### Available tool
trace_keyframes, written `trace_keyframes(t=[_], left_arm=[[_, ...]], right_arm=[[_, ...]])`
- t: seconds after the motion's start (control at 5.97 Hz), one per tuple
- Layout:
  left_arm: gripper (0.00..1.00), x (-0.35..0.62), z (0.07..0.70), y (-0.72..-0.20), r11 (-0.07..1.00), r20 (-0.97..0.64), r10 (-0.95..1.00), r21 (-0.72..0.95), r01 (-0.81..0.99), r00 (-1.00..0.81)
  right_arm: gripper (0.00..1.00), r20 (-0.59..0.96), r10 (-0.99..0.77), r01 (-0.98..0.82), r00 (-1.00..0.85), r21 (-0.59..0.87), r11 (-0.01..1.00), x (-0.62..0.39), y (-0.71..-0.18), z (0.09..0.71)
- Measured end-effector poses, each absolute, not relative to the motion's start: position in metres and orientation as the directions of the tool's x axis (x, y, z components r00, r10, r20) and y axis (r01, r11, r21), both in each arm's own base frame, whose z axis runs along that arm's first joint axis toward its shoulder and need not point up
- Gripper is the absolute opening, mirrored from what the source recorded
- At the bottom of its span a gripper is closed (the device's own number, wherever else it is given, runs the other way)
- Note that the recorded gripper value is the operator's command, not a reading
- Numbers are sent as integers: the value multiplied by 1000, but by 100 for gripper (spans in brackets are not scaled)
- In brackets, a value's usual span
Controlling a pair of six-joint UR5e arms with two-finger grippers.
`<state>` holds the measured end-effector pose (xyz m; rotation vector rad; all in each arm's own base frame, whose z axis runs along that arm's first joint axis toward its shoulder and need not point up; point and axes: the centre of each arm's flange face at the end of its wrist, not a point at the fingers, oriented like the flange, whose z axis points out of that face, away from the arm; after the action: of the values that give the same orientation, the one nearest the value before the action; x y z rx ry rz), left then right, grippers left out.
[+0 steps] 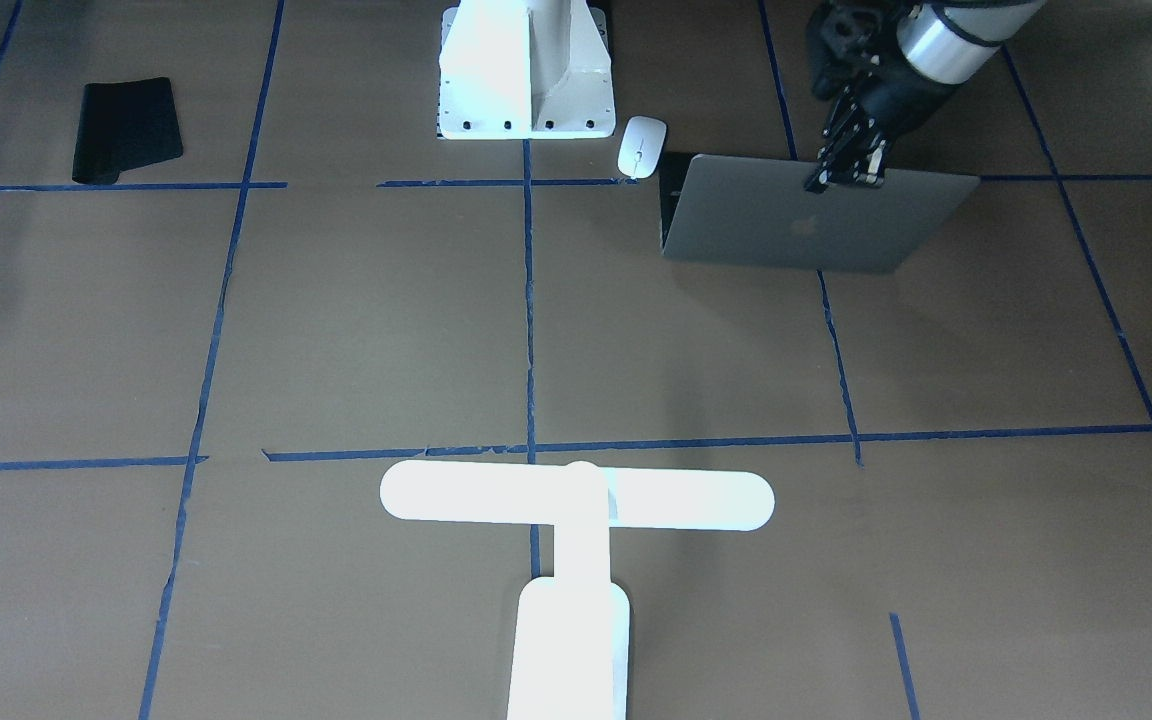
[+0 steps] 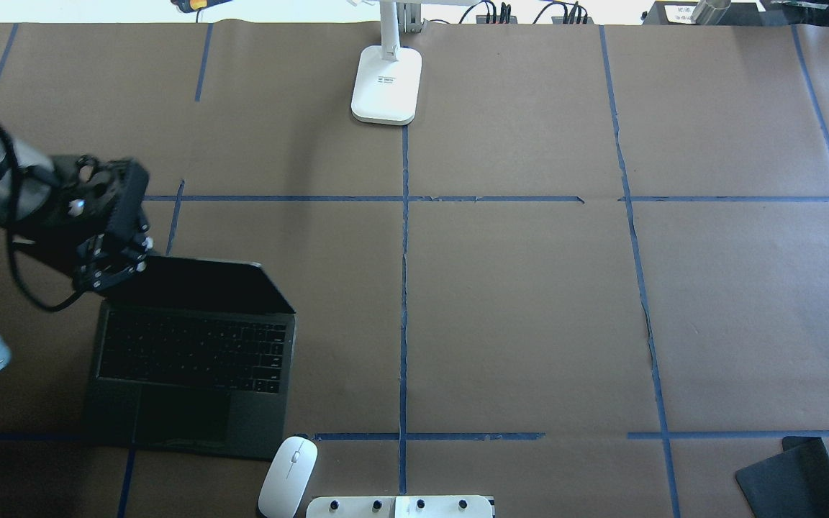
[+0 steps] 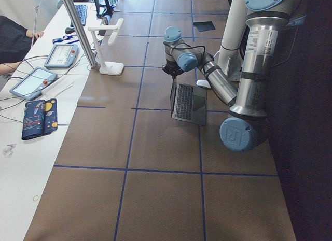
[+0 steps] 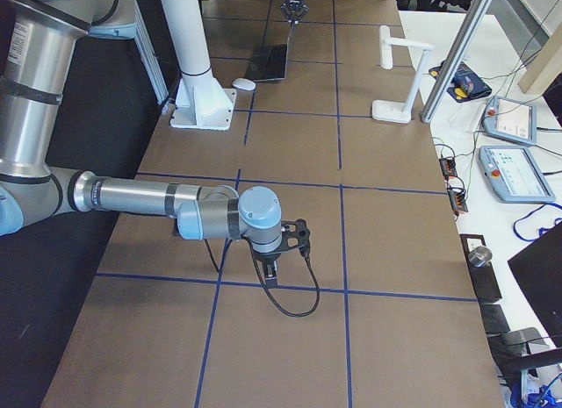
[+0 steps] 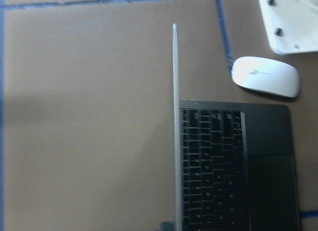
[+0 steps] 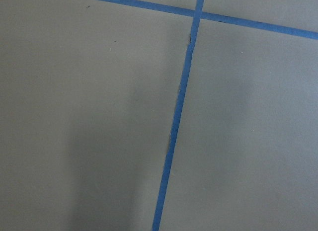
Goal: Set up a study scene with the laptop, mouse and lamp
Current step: 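Carry the laptop with the left gripper toward the white lamp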
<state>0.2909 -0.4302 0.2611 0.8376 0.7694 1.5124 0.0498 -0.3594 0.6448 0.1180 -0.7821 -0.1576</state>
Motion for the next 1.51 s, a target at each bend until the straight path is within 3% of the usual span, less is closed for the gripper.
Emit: trace_keyframes(t=[0.84,1.34,1.51], left_arm=[[0,382,146,-557,-105,152,988,822,-559,38],[0,418,145,-610,-118,197,977,818,-563,81],[5,417,142,-622,-111,200,975,820,-562,100]], right_arm=[[100,692,-185,97,697,164,982,50,-359,645],[100,692,-185,97,698,164,982,50,-359,645],[100,692,-185,97,698,164,982,50,-359,645]])
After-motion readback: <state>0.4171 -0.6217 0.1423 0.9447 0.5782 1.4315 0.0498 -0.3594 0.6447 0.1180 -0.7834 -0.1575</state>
